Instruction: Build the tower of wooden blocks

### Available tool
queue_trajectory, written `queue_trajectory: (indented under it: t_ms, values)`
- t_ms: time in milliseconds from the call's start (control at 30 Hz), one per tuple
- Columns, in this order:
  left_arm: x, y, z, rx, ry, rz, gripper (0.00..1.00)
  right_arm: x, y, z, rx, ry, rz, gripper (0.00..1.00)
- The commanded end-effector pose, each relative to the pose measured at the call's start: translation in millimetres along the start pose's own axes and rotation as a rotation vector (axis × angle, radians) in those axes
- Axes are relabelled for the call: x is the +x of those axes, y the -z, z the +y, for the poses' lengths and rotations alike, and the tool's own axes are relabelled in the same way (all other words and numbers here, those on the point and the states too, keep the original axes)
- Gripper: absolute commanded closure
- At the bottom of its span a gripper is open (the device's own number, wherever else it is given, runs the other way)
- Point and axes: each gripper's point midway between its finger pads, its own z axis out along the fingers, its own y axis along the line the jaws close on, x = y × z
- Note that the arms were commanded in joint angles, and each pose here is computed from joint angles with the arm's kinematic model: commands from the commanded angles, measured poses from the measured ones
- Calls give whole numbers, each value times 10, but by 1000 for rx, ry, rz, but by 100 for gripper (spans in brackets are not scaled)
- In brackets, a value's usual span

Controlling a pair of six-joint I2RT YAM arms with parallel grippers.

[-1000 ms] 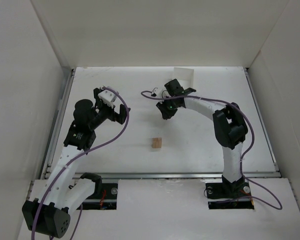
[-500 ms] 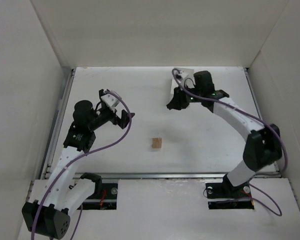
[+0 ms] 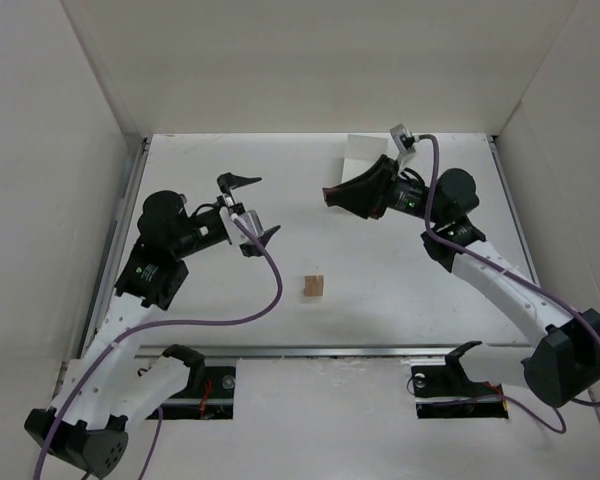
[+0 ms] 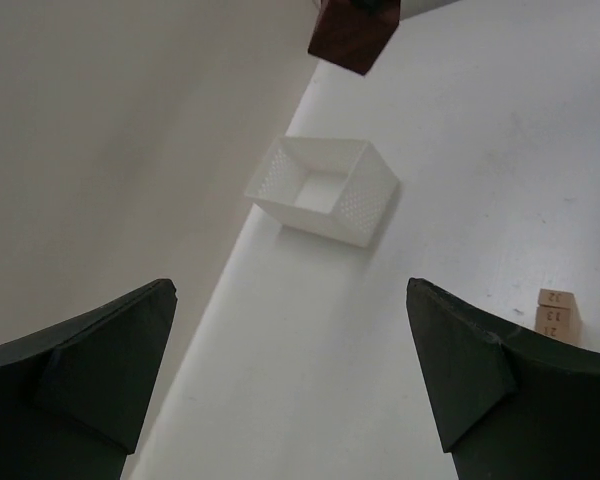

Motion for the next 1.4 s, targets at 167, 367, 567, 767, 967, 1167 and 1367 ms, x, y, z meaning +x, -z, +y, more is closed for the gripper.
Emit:
queue_trajectory:
  t_ms: [167, 367, 567, 767, 967, 1167, 1367]
  values:
    - [-741, 128, -85, 107, -356, -222, 0, -283, -109, 939, -183, -39, -162, 100]
    - [-728, 84, -62, 136, -390, -209, 0, -283, -262, 748, -1, -219, -277, 100]
    - [-664, 78, -126, 170, -355, -192, 5, 13, -554, 527, 99, -349, -245, 100]
    - [-505, 88, -255, 225, -279, -139, 10, 152, -722, 481, 94, -400, -206, 100]
    - [-290, 48, -370, 248, -142, -89, 7, 305, -761, 411, 123, -419, -165, 100]
    - [-313, 8, -369, 233, -58, -111, 7, 352, -774, 426, 132, -429, -144, 100]
    - [-355, -41, -339, 229, 1, -130, 15, 488, -789, 399, 150, -434, -101, 100]
